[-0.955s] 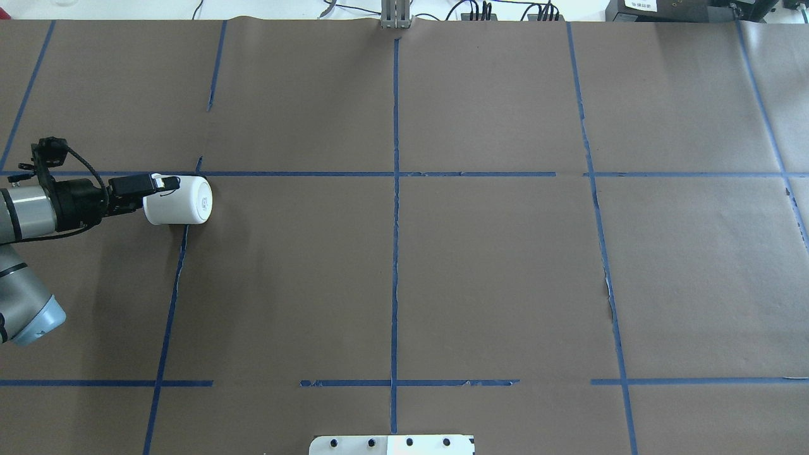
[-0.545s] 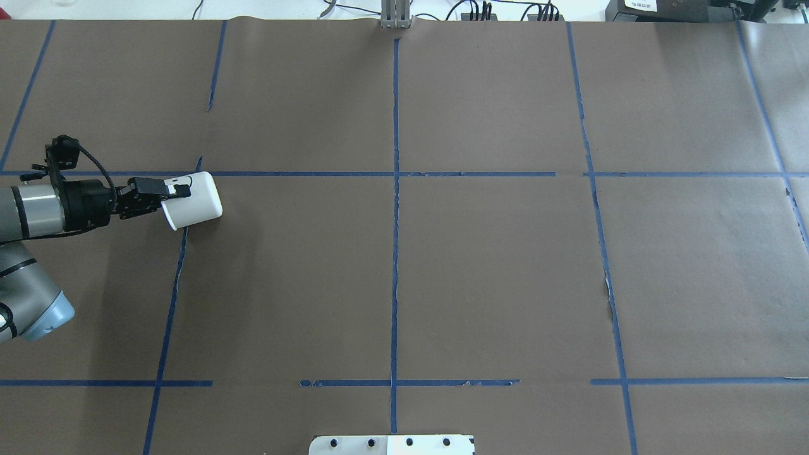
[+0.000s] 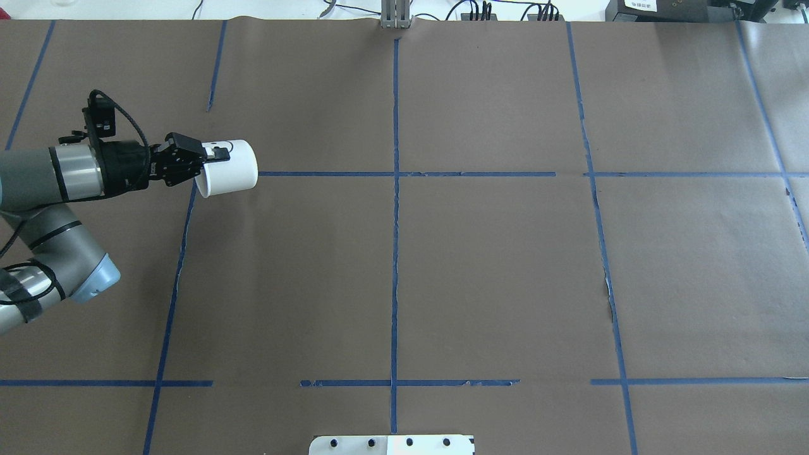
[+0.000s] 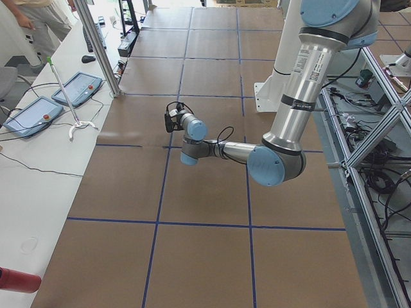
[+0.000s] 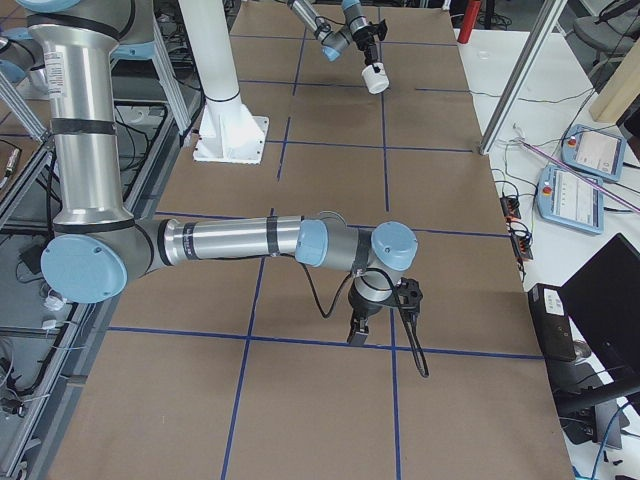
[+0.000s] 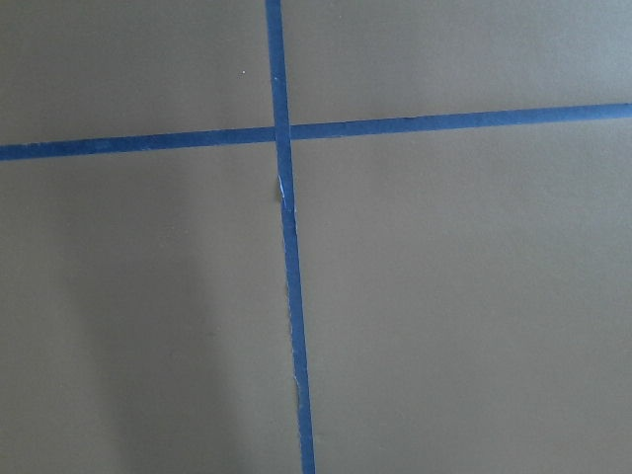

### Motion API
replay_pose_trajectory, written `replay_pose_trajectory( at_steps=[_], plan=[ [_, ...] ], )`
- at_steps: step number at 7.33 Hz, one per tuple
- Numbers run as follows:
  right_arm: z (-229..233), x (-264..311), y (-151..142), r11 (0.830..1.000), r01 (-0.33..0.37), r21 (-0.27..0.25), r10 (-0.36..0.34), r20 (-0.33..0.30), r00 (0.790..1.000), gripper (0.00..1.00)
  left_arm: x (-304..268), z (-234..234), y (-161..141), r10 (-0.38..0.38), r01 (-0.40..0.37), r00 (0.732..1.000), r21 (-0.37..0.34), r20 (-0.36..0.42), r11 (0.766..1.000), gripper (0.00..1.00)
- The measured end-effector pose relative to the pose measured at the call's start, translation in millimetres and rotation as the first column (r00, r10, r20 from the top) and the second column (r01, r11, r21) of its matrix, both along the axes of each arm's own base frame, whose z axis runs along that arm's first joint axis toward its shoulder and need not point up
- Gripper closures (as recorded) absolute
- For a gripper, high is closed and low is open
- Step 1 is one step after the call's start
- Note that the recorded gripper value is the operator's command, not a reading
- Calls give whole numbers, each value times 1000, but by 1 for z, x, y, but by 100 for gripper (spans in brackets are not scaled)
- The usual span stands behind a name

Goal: Flip mug
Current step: 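Carry the mug toward the table centre with the left gripper, rotating it upright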

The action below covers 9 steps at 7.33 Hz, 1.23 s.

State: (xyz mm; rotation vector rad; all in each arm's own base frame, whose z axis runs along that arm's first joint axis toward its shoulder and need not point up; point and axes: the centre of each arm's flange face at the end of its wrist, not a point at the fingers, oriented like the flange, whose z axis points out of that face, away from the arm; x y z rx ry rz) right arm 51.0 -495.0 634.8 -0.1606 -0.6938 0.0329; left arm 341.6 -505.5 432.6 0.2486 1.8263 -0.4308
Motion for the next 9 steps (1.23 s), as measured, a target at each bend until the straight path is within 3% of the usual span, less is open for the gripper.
replay_pose_trajectory(
  at_steps=[2, 4, 6, 9],
  plan=[
    [0, 0, 0, 1000, 0, 0, 0, 0, 1000, 0, 22, -58, -17, 32, -25, 995, -85, 90, 996, 100],
    [0, 0, 0, 1000, 0, 0, 0, 0, 1000, 0, 62, -123, -24, 151, -91, 961, -247, 234, 965, 100],
    [0, 0, 0, 1000, 0, 0, 0, 0, 1000, 0, 135, -180, -2, 293, -152, 894, -387, 338, 909, 100],
    [0, 0, 0, 1000, 0, 1, 0, 0, 1000, 0, 219, -266, 30, 442, -144, 755, -536, 484, 832, 100]
  ],
)
